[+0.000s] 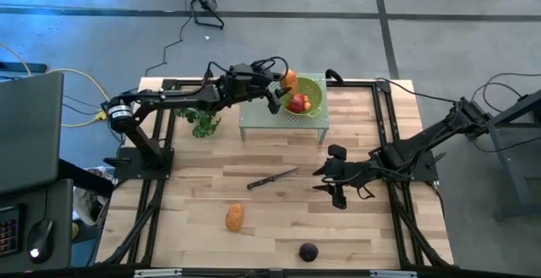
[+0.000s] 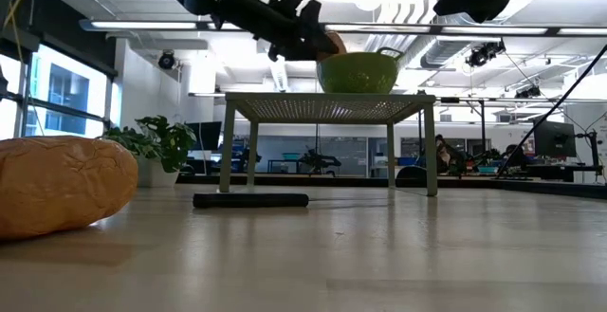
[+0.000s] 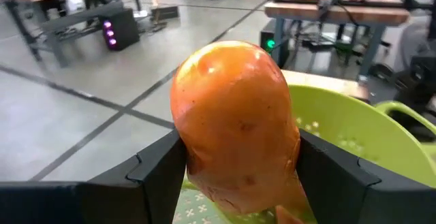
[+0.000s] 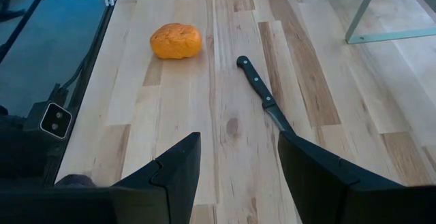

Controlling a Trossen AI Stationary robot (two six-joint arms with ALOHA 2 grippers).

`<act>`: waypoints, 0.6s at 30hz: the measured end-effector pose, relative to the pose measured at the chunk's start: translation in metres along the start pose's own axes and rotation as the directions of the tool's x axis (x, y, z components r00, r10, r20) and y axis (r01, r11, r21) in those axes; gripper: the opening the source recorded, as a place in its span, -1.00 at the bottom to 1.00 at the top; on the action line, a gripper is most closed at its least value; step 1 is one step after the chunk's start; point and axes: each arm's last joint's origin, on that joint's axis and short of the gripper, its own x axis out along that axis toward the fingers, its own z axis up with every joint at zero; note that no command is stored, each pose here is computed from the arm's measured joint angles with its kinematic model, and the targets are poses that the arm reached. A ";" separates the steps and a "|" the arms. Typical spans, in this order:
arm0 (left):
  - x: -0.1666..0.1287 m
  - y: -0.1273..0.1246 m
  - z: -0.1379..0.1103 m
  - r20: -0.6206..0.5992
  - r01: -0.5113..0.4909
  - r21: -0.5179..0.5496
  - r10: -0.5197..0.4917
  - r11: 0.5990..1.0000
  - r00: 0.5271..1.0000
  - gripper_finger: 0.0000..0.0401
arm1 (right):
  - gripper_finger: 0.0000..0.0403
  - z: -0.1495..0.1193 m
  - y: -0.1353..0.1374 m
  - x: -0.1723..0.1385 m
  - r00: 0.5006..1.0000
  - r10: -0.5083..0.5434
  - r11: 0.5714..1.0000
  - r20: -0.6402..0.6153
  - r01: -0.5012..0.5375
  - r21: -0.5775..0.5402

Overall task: Pick & Place Fruit
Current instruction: Put the yellow mango into the green strainer bowl on the shelf, then put the purple plum into the green strainer bowl on the shelf

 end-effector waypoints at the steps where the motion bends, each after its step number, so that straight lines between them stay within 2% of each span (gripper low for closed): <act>1: 0.000 0.000 0.000 -0.001 0.016 0.014 -0.016 1.000 1.000 0.22 | -0.06 0.000 0.000 0.000 1.000 0.000 1.000 0.000 0.000 0.000; 7: 0.000 -0.002 0.000 0.000 0.052 0.044 -0.052 0.998 0.999 0.34 | -0.06 0.000 0.000 0.000 1.000 0.000 1.000 0.000 0.000 0.000; 18: 0.000 -0.002 0.000 -0.001 0.052 0.038 -0.052 0.998 0.999 0.79 | -0.06 0.000 0.000 0.000 1.000 0.000 1.000 0.000 0.000 0.000</act>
